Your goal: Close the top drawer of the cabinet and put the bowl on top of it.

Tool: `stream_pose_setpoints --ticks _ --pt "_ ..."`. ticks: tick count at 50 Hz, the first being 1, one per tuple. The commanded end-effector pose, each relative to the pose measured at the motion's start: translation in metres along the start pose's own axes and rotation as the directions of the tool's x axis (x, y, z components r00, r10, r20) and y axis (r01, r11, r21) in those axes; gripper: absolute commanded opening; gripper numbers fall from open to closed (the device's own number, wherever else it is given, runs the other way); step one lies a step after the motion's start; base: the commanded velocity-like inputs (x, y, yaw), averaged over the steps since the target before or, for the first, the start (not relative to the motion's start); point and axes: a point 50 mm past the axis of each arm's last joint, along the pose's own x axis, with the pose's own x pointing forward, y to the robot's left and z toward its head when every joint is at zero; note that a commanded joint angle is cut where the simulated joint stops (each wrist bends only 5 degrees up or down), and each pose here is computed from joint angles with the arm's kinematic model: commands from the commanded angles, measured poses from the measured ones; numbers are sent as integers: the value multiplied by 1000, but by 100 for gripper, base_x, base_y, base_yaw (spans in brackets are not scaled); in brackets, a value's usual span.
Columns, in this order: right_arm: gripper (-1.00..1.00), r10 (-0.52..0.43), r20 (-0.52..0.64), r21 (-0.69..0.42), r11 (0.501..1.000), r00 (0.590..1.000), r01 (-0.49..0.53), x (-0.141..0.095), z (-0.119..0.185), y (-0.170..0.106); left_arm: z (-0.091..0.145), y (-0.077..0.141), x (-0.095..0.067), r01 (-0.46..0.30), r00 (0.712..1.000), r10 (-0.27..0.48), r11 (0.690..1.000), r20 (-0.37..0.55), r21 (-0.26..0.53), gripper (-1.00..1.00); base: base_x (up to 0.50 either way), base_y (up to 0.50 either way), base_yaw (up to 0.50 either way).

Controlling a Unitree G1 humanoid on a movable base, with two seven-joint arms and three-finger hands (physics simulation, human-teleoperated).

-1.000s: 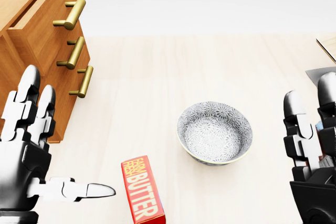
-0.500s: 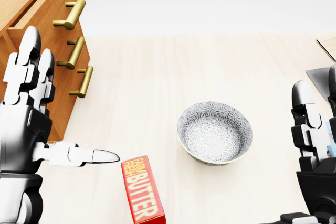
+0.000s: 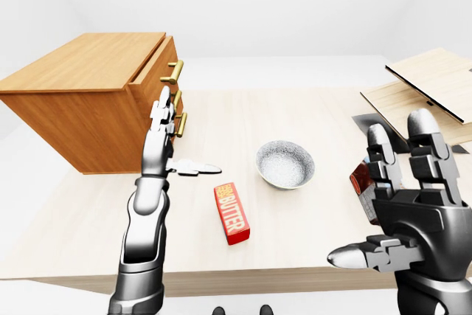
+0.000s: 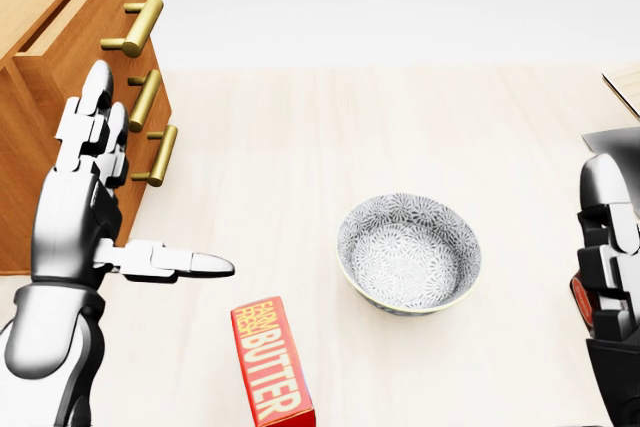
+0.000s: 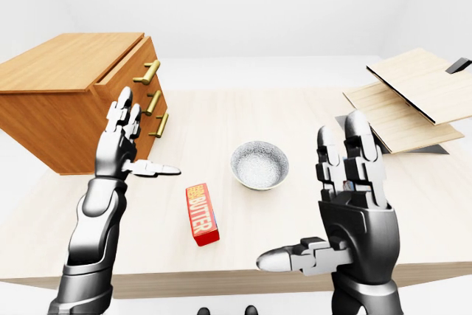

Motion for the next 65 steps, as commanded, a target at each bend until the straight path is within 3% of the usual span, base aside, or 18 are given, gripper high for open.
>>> stream_pose_setpoints --ticks 1,6,17,39,45,56,65 --pt "100 -5 22 0 1000 1000 5 -3 7 -2 -16 -2 14 6 998 -6 1000 -69 -2 100 0 0 0" --pt "100 -6 35 0 1000 999 6 -4 10 -3 -13 4 25 -9 998 8 1000 -57 -5 100 0 0 0" --pt "100 0 28 3 1000 1000 0 -7 10 -2 -10 4 32 -11 999 11 1000 -46 -9 100 0 0 0" --pt "100 3 43 0 1000 999 -3 -8 15 -1 -27 0 46 7 991 -5 1000 -132 12 100 0 0 0" --pt "100 5 48 -2 1000 999 -5 -8 15 0 -16 7 52 1 996 -2 1000 -89 -12 100 0 0 0" --pt "100 9 42 0 1000 999 -9 -9 15 1 -19 15 57 0 995 -10 996 -104 -87 100 0 0 0" --pt "100 15 47 6 1000 999 -15 -10 17 0 -10 20 63 -9 998 2 995 -70 -102 100 0 0 0"
